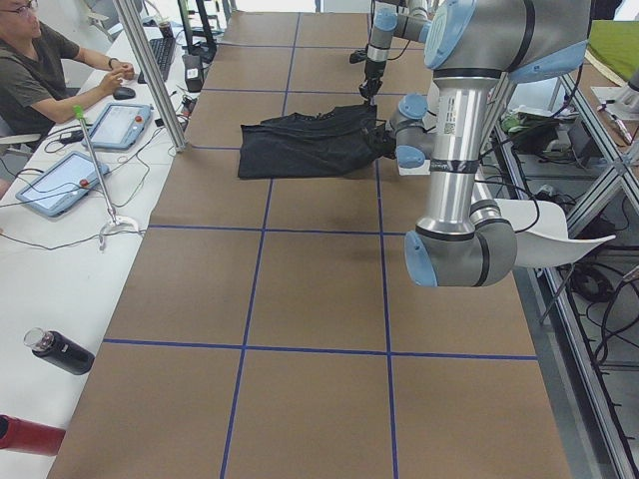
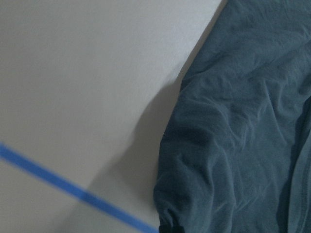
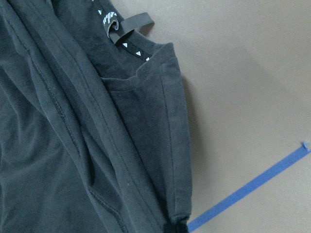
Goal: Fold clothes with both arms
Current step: 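Move both grippers to the shirt's edge nearest the robot and grasp it, then lift the near edge and fold it away from the robot with both grippers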
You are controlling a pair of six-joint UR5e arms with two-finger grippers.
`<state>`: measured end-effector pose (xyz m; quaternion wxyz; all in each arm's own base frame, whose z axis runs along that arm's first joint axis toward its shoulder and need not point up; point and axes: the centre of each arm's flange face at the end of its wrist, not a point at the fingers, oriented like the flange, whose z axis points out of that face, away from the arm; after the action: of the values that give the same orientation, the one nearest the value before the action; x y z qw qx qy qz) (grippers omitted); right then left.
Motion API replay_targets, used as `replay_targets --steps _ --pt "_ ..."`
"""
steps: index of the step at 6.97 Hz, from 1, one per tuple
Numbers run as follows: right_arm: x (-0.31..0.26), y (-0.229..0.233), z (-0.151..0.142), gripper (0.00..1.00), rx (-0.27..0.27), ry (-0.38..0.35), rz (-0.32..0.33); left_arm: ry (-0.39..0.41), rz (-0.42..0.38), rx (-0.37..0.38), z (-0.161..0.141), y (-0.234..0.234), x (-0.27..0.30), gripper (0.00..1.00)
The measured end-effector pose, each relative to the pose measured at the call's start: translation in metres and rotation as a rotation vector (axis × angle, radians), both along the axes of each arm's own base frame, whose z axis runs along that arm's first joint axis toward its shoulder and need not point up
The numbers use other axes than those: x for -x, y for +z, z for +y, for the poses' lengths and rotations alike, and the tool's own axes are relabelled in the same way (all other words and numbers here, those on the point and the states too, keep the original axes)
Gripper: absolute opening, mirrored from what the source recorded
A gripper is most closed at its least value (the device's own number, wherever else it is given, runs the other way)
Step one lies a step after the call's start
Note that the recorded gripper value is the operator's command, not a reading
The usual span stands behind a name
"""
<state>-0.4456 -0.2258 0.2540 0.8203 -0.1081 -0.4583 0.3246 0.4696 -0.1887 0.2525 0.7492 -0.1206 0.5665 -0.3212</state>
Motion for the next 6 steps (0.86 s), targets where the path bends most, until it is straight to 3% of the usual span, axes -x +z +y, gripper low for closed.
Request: replay_targets --steps 4,6 --pt "-0.057 -0.023 0.012 0.0 0.073 -0.086 -0.088 -0.009 0.117 0.089 0.005 -0.052 0.065 0.0" --pt "-0.081 -0.029 -0.026 0.0 0.158 -0.026 -0.12 -0.076 0.146 0.085 -0.022 -0.064 0.082 0.0"
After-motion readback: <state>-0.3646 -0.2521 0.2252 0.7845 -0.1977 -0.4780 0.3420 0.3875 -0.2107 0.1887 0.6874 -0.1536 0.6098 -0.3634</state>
